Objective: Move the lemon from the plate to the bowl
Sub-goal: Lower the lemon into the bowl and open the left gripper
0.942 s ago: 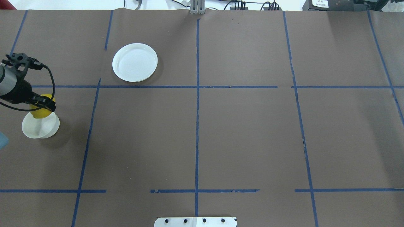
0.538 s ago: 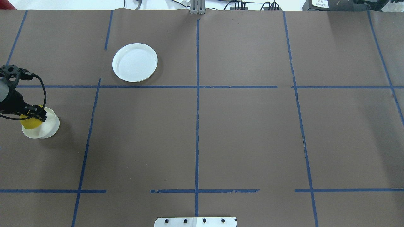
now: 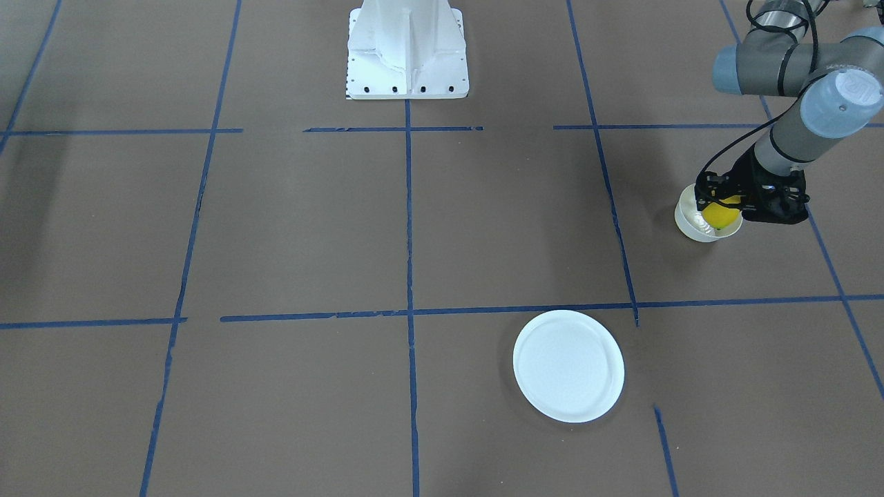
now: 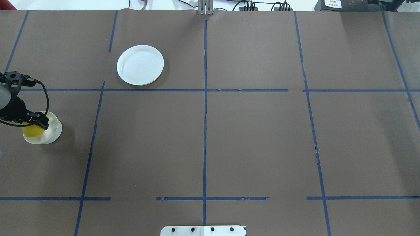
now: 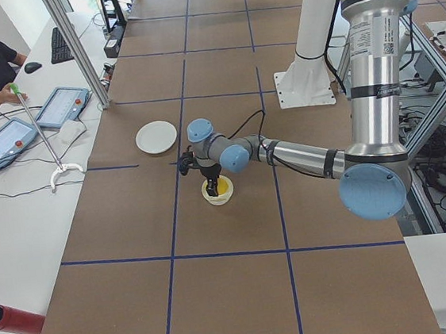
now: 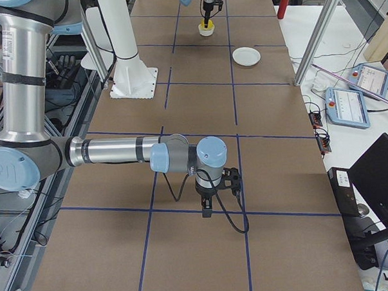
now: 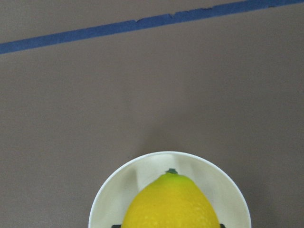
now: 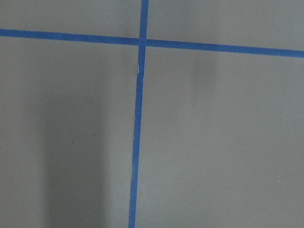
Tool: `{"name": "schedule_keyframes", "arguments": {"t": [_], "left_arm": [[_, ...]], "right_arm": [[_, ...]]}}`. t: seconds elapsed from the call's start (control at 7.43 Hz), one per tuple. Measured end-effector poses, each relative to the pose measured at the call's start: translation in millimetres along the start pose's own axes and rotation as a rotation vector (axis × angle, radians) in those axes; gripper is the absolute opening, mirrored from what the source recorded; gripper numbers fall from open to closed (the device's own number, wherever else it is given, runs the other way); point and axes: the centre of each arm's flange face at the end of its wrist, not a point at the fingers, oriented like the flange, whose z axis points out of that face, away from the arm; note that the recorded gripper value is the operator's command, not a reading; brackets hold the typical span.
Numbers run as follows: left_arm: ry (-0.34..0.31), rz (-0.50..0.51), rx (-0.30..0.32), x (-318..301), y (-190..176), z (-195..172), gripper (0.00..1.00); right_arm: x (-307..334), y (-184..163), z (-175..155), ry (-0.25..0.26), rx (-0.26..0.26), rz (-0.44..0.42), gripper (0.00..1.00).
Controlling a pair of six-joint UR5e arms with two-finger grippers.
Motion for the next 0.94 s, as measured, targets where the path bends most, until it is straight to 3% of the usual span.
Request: {"name": "schedule_keyframes", "arguments": {"t": [0.13, 0.4, 0.94], "left_arm": [[0.001, 0.003, 0.001, 0.8, -0.9, 0.3, 0.48], [0.003, 0.012, 0.003, 2.3, -2.3, 0.0, 0.99], [0.019, 0.035, 0.031, 5.9, -2.4, -9.1, 0.99]], "right_arm": [[0.0, 0.0, 0.0, 0.000, 0.000, 0.000, 1.00], [0.0, 0.0, 0.0, 0.000, 0.000, 0.000, 1.00], [0.0, 0.0, 0.0, 0.000, 0.000, 0.000, 1.00]]}}
